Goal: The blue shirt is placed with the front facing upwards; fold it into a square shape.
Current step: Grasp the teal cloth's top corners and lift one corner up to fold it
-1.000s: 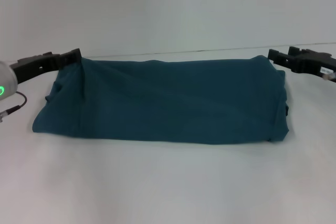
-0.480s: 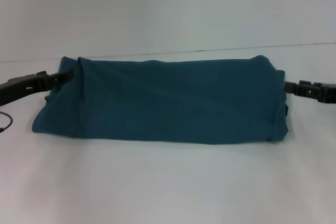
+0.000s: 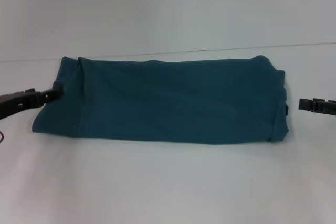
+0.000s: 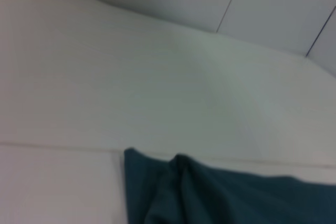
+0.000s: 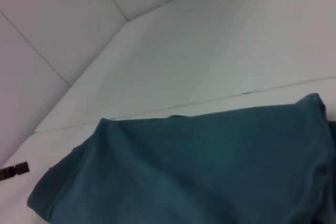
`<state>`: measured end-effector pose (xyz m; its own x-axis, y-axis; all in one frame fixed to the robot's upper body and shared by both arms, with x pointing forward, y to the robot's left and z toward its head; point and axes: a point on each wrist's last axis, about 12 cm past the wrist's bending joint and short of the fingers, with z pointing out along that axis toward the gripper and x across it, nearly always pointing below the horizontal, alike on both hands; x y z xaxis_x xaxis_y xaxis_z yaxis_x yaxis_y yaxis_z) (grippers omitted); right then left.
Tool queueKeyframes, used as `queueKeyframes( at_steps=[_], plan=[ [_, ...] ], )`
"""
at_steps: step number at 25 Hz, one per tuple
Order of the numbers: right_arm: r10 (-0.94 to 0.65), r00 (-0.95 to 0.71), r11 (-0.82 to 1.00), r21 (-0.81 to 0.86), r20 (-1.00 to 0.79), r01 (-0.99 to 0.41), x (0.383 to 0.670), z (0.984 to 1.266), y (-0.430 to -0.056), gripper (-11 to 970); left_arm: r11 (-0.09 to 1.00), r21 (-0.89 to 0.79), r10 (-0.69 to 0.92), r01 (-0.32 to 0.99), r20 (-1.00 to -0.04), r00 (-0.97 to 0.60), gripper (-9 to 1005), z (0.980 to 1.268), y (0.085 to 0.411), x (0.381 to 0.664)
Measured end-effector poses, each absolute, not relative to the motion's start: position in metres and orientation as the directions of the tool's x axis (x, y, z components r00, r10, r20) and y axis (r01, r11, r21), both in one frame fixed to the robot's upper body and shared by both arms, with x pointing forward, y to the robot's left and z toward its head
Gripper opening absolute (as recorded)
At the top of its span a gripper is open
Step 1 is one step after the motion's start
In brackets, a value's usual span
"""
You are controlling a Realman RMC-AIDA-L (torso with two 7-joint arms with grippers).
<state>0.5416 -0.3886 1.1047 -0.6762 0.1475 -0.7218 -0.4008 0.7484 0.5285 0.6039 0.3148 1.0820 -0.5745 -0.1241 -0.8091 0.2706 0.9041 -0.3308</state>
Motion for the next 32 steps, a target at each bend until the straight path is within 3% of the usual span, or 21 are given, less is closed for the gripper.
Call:
queueKeyframes(
  at_steps=[13,32],
  plan=[
    [0.171,-0.684,0.744,0.548,-0.709,-0.383,0.544,1.107,-0.388,734,0.935,-0.261,-0.061,0.24,-0.786,-0.615,860,1.067,0.326,0.593],
    [0.171,-0.68,0.744,0.546,-0.713,-0.386,0.547,1.108,-0.386,734,0.918,-0.244,0.015,0.313,-0.766,-0.643,860,1.063,0.322,0.585]
  ],
)
